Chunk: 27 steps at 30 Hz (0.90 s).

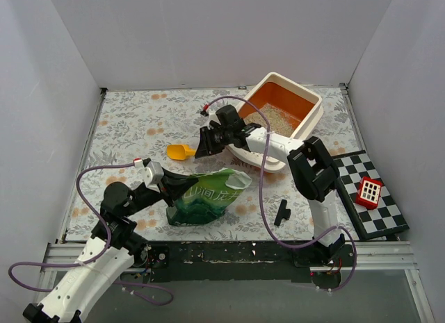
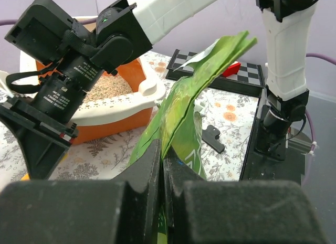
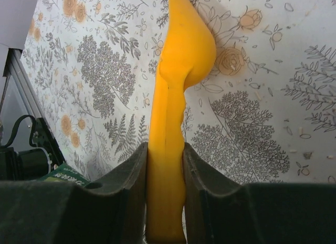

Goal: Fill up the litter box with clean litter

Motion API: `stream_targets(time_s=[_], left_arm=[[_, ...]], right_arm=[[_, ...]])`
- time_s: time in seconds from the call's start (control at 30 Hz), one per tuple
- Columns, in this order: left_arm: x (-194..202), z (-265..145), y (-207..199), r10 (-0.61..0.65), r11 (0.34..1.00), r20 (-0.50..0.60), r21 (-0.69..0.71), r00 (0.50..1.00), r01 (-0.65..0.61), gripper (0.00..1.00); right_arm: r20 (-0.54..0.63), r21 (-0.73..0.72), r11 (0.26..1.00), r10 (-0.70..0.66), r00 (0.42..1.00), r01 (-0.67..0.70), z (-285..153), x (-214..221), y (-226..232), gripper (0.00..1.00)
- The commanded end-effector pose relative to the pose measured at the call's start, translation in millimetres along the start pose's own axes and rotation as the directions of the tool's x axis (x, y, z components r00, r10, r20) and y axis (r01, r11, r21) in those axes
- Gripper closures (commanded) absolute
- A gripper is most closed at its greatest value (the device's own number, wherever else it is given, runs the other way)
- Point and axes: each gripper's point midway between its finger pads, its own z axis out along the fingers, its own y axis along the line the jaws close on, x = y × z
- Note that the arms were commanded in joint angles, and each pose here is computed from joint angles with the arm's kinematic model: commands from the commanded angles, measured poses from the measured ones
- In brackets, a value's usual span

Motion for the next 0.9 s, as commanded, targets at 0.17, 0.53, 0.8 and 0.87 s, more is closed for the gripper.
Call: stream_targets(time_s=[0.17,0.53,0.8,0.87], left_arm=[[-44,11,-5,0.065,0.997,0.166,0.038,0.984,-0.072,1.00],[-63,41,-7,0.014,0.987,0.207,0.156,0.978,-0.047,1.00],[-88,58,-7,-0.080,0.976,0.260,0.219,0.962,0.022,1.00],[-90,60,-2,-0.114,0.978,0.271,0.200,0.956,0.060,1.00]], right_arm=[[0.087,0.059,0.992,-0.118,0.989,0.113,-20,-52,11,0.37],[0.382,0.265,0.950,-0.263,0.886,0.168,-200,-130,28,0.17],[0.368,0.372,0.904,-0.350,0.861,0.209,-271,-63,30,0.17],[0.362,0.334,0.917,-0.339,0.868,0.219,-274,-42,38,0.17]])
